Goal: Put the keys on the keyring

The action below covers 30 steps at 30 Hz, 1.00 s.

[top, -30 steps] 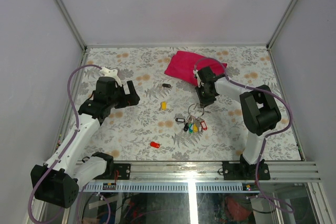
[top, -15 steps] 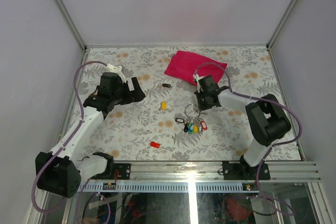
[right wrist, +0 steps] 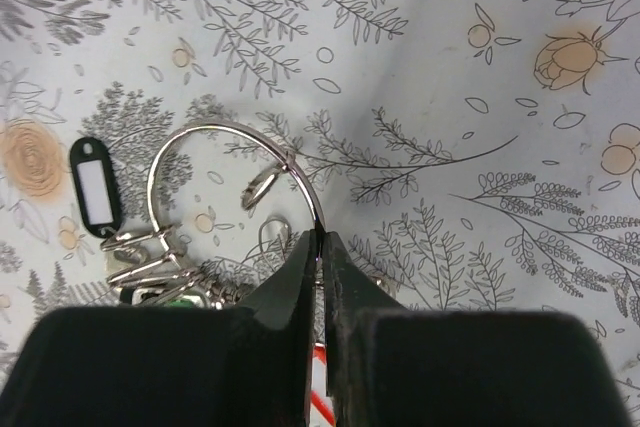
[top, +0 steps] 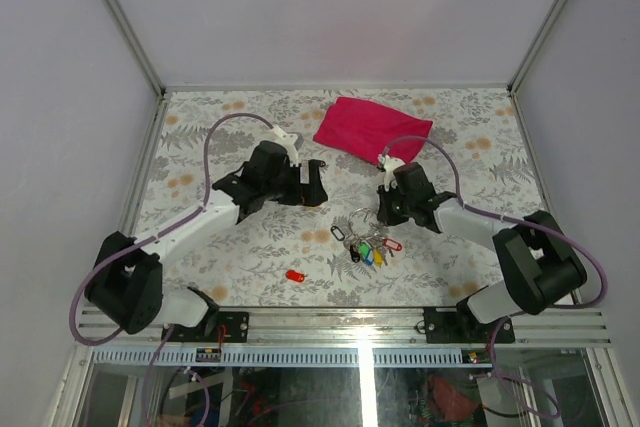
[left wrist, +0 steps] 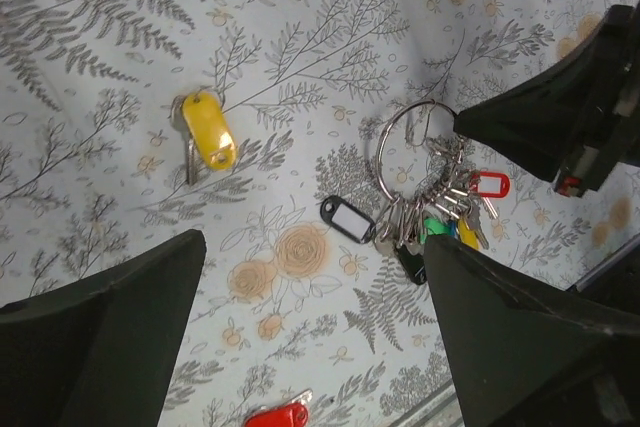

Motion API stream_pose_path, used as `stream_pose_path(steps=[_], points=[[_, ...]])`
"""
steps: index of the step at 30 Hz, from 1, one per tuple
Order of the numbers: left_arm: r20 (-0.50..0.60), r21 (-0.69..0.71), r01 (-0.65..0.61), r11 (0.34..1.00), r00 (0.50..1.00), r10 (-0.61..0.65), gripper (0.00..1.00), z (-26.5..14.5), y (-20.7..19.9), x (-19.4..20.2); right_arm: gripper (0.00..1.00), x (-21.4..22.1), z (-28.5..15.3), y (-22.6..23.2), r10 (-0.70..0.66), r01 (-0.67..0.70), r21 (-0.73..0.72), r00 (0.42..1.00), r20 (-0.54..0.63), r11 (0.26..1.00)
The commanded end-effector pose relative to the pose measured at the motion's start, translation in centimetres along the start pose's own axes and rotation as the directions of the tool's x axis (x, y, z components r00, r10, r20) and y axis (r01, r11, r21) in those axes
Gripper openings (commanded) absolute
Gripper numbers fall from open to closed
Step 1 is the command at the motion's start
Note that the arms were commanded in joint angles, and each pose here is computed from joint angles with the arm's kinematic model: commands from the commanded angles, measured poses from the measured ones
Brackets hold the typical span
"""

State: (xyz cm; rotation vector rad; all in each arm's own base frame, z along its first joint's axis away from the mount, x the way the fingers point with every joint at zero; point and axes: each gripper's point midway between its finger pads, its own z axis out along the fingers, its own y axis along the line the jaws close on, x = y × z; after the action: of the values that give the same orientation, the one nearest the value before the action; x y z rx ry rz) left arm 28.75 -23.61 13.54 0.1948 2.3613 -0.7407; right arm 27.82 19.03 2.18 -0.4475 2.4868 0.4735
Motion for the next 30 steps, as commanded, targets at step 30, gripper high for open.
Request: stream_pose_path(steps=[30], points=[[0.023,0.223,-0.221,0.949,0.975,0.221,0.64,10.6,-5.6,1.4,0.0,-3.8,-2.6,3.5,0.037,0.001,-0.161,0.971,0.236,0.987]])
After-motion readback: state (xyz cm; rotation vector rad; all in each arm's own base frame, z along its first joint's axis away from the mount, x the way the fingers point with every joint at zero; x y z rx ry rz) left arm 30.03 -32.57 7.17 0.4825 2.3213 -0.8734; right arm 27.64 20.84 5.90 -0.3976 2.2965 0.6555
